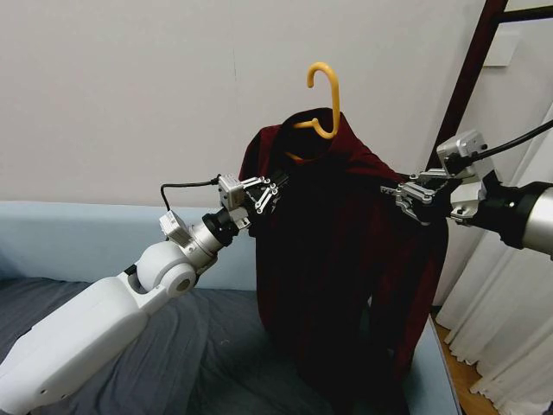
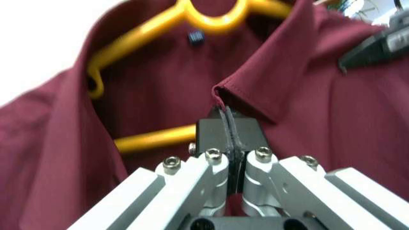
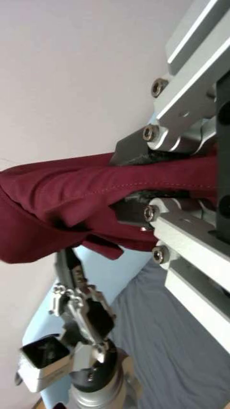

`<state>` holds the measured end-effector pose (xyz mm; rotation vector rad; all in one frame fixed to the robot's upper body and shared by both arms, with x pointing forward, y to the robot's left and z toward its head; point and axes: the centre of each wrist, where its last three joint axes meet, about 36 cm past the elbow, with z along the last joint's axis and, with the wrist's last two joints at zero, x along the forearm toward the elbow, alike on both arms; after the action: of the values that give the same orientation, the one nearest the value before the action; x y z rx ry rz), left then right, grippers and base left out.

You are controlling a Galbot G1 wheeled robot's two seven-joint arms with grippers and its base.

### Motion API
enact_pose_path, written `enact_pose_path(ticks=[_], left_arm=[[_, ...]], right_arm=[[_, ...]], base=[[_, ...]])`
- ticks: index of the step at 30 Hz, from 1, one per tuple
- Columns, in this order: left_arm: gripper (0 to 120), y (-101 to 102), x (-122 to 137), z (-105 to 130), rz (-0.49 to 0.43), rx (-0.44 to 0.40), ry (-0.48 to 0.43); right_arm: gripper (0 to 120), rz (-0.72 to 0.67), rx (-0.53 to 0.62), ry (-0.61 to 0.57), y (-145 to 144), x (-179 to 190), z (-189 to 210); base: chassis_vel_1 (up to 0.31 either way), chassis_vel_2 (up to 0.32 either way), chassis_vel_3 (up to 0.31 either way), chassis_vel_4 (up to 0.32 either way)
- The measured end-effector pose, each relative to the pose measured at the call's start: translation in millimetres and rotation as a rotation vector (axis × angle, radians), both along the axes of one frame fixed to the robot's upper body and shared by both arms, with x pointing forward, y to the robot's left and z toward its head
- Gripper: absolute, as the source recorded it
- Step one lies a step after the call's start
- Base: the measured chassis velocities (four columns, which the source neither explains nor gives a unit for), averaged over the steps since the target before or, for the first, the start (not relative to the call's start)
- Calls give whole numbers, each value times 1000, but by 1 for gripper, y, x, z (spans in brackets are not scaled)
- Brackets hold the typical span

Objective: Pick up the clothes from the sofa and hang them on the clothes hanger.

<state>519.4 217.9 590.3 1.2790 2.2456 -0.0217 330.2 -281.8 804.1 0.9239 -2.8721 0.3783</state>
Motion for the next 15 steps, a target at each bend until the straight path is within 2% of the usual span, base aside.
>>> enact_pose_path(ticks=[4,7,8,11,12,15], left_arm=[[2,0,-5,-10,16,-7,23],[17,4,-8,-16,39,-19,30],[17,4,-8,-16,39,-19,30],[30,15,-16,-22,65,-41,31],[30,15,-16,-22,65,-41,31],[45,29,-26,-34,95,-42,46]], right_arm=[[7,1,0,7,0,0,-1],[7,1,13,16,1,0,-2],[7,1,13,16,1,0,-2],[7,-10,37,33,1,2,-3],[7,-10,37,33,1,2,-3],[7,-18,46,38,1,4,-4]], base=[[0,0,0,0],[0,0,0,0],[0,0,0,0],[0,0,0,0],[0,0,0,0],[0,0,0,0]])
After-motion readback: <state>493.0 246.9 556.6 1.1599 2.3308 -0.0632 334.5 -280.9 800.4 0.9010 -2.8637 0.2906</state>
